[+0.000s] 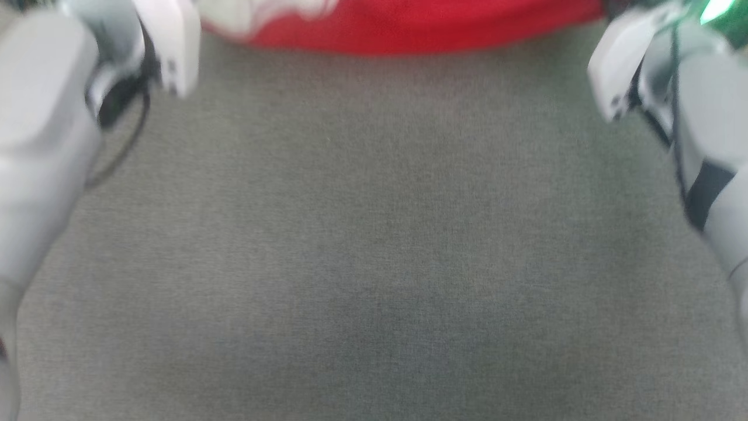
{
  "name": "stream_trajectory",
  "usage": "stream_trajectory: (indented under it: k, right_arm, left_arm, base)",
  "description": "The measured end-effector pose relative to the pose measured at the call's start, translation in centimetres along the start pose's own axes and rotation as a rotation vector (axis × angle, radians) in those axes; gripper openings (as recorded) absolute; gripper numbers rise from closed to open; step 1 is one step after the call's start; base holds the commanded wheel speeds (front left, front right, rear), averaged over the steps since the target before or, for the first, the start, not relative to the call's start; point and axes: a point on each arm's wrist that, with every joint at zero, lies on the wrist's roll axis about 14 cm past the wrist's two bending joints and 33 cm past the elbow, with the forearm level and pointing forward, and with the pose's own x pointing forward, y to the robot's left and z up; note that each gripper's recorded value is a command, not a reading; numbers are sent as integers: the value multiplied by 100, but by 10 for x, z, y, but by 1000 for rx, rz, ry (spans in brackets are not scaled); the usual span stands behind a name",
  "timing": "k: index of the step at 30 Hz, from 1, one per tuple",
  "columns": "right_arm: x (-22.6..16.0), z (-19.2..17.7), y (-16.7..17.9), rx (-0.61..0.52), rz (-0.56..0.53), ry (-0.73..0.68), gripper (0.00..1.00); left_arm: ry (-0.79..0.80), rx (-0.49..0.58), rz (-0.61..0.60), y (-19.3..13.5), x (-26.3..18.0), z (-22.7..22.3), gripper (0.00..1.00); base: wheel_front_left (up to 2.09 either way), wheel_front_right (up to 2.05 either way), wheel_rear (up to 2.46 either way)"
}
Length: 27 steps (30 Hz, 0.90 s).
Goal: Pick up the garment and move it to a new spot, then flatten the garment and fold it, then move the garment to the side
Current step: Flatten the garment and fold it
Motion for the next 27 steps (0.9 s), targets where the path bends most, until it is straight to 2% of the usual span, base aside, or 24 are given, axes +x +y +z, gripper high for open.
stream_trajectory:
  k: [2,9,22,27]
  right_arm:
    - [-11,-12,14,22,27,45,0]
    - [-58,-33,40,57,122,125,0]
    - [-158,-83,62,132,320,301,0]
    - [-185,-103,72,151,375,364,0]
  left_arm:
    - [88,-56,-35,-8,-17,-22,0]
    - [302,-94,-107,-27,-81,-82,0]
    - [493,-209,-175,-98,-184,-157,0]
    - [543,-251,-196,-119,-208,-174,0]
  base:
    - [0,0,0]
    - [0,0,0]
    - [0,0,0]
    - [0,0,0]
